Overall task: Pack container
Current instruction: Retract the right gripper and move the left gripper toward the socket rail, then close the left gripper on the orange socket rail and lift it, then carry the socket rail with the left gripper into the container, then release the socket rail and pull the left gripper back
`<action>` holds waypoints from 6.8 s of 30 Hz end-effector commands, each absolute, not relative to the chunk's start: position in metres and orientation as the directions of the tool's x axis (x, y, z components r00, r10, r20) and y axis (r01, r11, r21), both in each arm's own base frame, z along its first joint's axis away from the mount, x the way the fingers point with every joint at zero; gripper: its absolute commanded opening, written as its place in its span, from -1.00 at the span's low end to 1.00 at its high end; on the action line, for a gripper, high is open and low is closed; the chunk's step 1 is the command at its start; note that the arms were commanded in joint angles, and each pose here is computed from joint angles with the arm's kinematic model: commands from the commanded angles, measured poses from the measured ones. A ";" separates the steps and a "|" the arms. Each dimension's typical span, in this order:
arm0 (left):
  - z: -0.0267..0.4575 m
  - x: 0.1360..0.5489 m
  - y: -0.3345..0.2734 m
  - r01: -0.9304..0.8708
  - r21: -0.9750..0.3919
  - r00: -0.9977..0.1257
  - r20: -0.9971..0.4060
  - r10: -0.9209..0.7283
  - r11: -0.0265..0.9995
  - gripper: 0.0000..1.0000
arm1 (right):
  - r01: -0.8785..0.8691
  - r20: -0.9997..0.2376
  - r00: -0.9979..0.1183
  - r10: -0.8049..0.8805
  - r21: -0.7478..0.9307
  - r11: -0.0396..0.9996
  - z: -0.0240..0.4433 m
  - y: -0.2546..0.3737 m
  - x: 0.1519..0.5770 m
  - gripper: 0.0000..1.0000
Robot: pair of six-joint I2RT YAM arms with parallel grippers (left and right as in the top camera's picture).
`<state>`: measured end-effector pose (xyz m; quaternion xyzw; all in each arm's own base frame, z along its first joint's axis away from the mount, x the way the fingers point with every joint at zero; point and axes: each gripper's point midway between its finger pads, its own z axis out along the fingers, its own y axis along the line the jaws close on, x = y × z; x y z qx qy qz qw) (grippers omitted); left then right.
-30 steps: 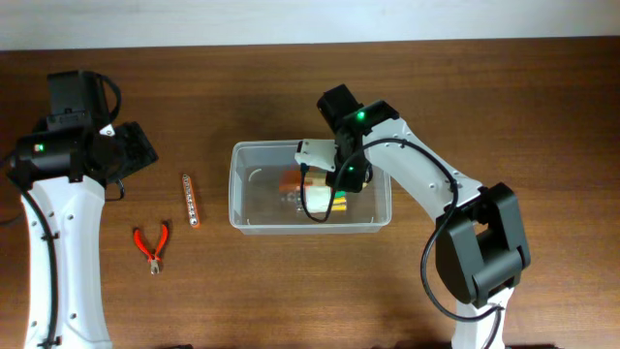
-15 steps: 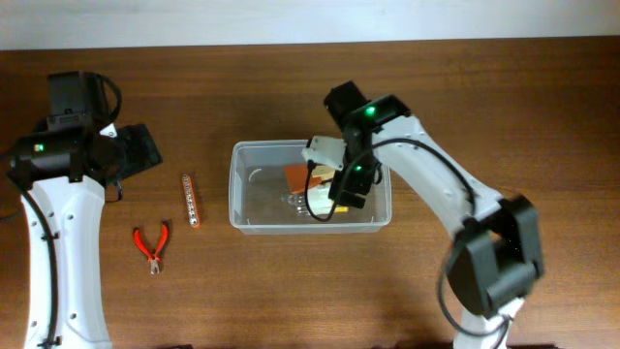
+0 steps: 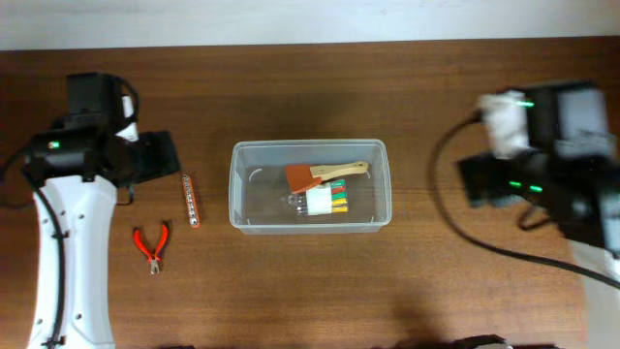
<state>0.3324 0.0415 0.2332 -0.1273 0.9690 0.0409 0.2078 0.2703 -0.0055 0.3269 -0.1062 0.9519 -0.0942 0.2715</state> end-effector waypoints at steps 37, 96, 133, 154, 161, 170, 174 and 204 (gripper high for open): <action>0.020 0.365 -0.005 -0.212 -0.028 -0.973 -0.089 -0.214 0.977 0.98 | 0.377 -0.222 -0.895 0.387 0.085 0.922 0.191 -0.081 0.279 0.97; -0.008 0.347 0.006 -0.281 0.008 -0.957 -0.078 -0.280 0.960 -0.32 | 0.376 -0.209 -0.899 0.386 0.087 0.923 0.190 -0.079 0.276 0.97; 0.222 0.406 -0.052 0.256 0.056 -0.840 -0.481 0.250 0.965 -0.96 | 0.376 -0.210 -0.898 0.386 0.088 0.923 0.191 -0.079 0.276 0.97; 0.108 0.356 -0.188 0.916 0.037 -0.390 -0.149 0.909 0.399 -0.96 | 0.376 -0.210 -0.898 0.386 0.087 0.923 0.191 -0.079 0.276 0.97; 0.053 0.351 -0.186 0.913 -0.056 -0.405 -0.038 0.913 0.403 -0.96 | 0.376 -0.210 -0.898 0.386 0.088 0.922 0.191 -0.079 0.276 0.97; 0.041 0.352 -0.180 0.912 -0.052 -0.406 0.007 0.914 0.406 0.13 | 0.376 -0.206 -0.899 0.386 0.087 0.922 0.190 -0.079 0.275 0.97; 0.056 0.370 -0.160 0.835 0.095 -0.549 0.070 0.833 0.542 0.42 | 0.376 -0.207 -0.899 0.386 0.087 0.922 0.190 -0.079 0.275 0.97; 0.187 0.257 0.031 -0.021 0.111 -0.907 -0.420 0.028 0.994 0.99 | 0.355 -0.223 -0.904 0.364 0.080 0.931 0.191 -0.080 0.279 0.97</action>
